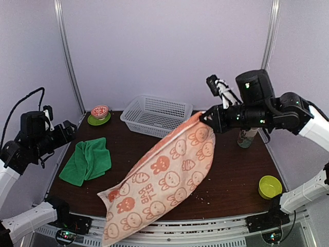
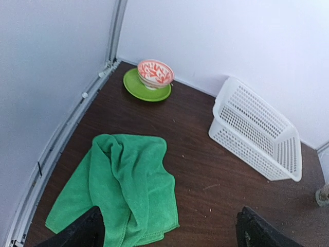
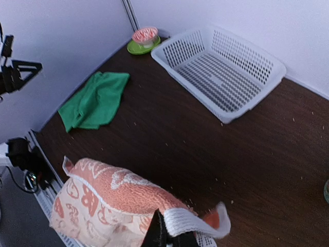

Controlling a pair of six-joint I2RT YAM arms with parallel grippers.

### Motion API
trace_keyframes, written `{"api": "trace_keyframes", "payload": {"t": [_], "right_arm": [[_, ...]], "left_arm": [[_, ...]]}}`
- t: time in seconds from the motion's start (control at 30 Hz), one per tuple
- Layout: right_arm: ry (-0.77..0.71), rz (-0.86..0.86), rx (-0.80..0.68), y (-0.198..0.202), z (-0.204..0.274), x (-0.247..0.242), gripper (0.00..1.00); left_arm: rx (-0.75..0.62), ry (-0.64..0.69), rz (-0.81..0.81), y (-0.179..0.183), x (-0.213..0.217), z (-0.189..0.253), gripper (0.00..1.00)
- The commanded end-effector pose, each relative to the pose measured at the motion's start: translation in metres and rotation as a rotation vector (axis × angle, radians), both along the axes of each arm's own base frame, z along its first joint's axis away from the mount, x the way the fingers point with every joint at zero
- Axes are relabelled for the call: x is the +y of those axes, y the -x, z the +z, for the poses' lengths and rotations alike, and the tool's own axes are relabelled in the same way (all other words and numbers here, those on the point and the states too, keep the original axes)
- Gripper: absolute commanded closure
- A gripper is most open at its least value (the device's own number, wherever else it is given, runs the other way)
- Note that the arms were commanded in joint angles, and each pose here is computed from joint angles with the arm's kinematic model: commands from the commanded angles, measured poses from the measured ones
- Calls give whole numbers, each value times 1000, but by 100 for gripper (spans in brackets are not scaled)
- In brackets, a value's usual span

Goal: Roll the towels

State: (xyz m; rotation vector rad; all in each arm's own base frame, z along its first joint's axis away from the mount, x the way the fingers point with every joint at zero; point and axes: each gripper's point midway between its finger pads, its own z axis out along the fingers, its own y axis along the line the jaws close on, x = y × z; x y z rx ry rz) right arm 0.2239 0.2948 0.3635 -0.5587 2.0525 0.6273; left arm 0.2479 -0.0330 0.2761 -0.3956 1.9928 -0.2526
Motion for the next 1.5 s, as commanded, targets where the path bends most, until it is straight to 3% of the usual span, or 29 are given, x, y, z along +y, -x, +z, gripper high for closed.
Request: {"api": "trace_keyframes", "payload": {"t": [0.0, 0.13, 0.3, 0.53, 0.77, 1.2, 1.47], "right_arm": [[71, -94, 11, 2, -49, -38, 100], [120, -177, 99, 3, -122, -62, 100], [118, -246, 147, 3, -161, -77, 100], [134, -261, 136, -1, -167, -78, 100], [144, -266, 127, -2, -168, -81, 100], [94, -254, 115, 0, -156, -80, 100], [83, -249, 126, 2, -158, -80, 100]], "left_arm": [[25, 30, -197, -11, -38, -26, 11], [117, 60, -315, -10, -68, -68, 13], [271, -20, -440, 3, -113, -118, 14], [477, -116, -467, 6, -140, -166, 14], [634, -226, -437, -21, -165, -196, 28], [790, -283, -471, -10, -187, -254, 29], [822, -285, -437, -16, -191, -274, 46]]}}
